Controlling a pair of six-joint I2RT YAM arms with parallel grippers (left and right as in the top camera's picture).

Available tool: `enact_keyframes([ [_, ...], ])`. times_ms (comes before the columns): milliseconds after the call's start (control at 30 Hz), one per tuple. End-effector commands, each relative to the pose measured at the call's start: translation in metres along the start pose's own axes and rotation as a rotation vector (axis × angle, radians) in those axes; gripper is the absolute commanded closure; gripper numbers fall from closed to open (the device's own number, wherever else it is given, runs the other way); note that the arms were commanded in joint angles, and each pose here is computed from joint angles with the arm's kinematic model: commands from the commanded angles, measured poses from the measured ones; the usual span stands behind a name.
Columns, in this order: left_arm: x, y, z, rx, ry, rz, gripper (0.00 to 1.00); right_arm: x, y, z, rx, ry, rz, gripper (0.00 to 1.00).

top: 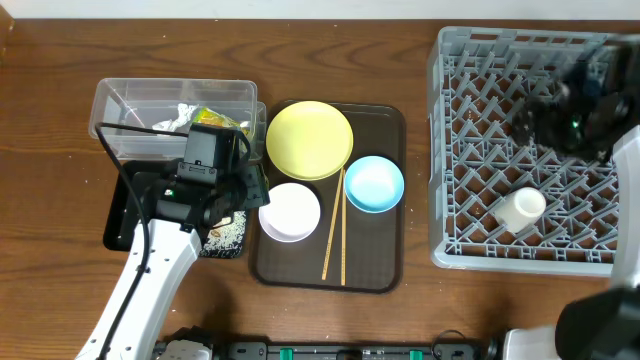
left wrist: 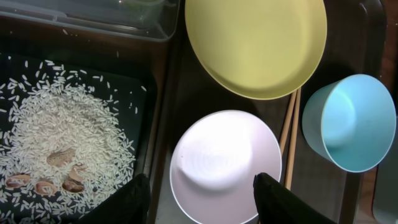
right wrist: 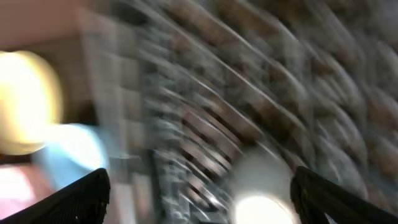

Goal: Sort waste into correct bins and load items into the dishwasher rack
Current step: 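Reach the right gripper to the blue bowl and lift it toward the rack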

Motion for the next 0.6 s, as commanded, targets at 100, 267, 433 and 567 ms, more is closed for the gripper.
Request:
enact_keyframes([
  [100, 0.000, 0.003, 0.003, -0.022, 0.007, 0.012, 0.44, -0.011, 0.092, 0.010, -0.315, -0.070, -0.359, 0.11],
  [267, 0.000, 0.003, 0.003, -0.021, 0.007, 0.012, 0.44, 0.005, 0.129, 0.057, -0.237, 0.078, -0.483, 0.11],
  [433, 0.000, 0.003, 0.003, -0.021, 0.007, 0.012, 0.44, 0.022, 0.153, 0.102, -0.174, 0.222, -0.540, 0.10],
  [567, 0.000, 0.003, 0.003, -0.021, 0.007, 0.012, 0.43, 0.036, 0.161, 0.139, -0.146, 0.327, -0.536, 0.14],
])
Point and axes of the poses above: each gripper's point midway between its finger pads, its own z axis out along the fingers, its own y axis along the line the jaws close on, x = y × z, the point moved 7 cm from there along -z, back along the fingers, and after that the axes turned 11 degrees about -z, right-handed, at the moved point
